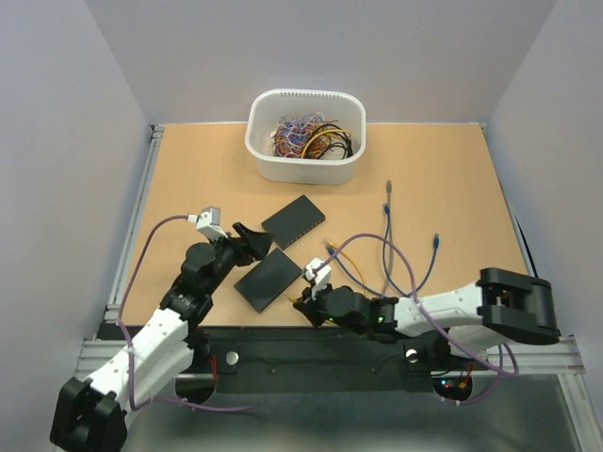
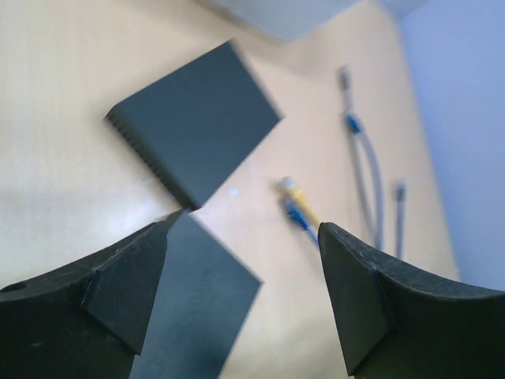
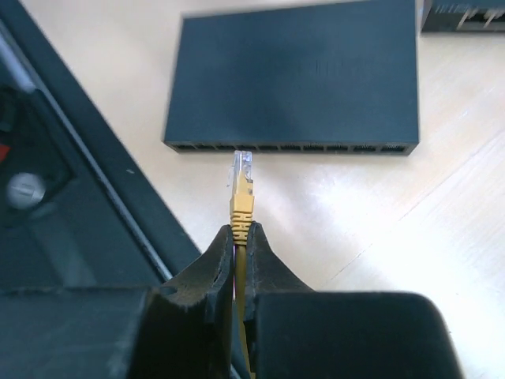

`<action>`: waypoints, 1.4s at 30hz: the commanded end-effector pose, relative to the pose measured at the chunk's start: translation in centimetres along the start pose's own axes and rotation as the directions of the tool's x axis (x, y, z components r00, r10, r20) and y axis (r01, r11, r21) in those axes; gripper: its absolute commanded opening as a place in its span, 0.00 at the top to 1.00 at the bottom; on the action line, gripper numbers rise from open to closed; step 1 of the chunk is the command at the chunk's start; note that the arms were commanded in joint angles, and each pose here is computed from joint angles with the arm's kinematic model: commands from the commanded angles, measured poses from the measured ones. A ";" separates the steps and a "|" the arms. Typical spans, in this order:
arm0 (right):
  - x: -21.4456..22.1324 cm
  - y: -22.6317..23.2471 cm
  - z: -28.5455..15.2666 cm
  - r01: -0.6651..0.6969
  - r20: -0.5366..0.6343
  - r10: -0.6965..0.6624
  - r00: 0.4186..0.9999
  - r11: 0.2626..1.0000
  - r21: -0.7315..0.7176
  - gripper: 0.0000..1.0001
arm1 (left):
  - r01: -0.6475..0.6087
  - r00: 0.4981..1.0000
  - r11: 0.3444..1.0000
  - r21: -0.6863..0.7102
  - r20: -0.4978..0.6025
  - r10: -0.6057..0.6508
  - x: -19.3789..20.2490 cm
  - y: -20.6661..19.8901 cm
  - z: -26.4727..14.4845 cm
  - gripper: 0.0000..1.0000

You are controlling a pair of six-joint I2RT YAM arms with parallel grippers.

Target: Insert the plug into the switch port

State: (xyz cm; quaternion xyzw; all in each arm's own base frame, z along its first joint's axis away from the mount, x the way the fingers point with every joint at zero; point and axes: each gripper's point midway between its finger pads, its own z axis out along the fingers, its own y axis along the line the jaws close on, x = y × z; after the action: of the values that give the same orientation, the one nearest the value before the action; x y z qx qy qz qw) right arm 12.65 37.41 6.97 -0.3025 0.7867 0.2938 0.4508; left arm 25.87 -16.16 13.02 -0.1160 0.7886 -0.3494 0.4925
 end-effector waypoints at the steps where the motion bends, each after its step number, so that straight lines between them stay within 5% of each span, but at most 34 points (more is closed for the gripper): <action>1: -6.5 1.7 -3.0 -0.109 0.215 0.142 0.966 0.981 -0.160 1.00 | -0.027 0.997 0.968 0.248 0.076 0.008 -1.9 -5.0 -2.5 0.12; 8: -12.4 2.0 -8.3 -0.125 0.363 0.296 0.884 0.896 -0.426 1.00 | -0.026 0.995 0.746 0.665 0.093 -0.048 -1.5 -11.7 -8.9 0.29; 16: -15.6 3.7 -9.4 -0.064 0.397 0.302 0.867 0.856 -0.512 1.00 | -0.058 0.993 0.629 0.775 0.108 -0.041 -1.1 -13.3 -11.5 0.33; 42: -19.1 4.4 -8.2 -0.041 0.454 0.315 0.834 0.855 -0.518 1.00 | -0.036 0.998 0.669 0.742 0.060 -0.012 1.8 -11.2 -10.1 0.43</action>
State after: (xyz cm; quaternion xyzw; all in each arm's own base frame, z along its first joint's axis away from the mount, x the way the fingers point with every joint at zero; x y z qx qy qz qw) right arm 12.14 37.88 22.74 -0.2604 0.6167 0.5649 0.4824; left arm 14.87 -20.77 26.10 0.0866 0.5440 -0.6412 0.5343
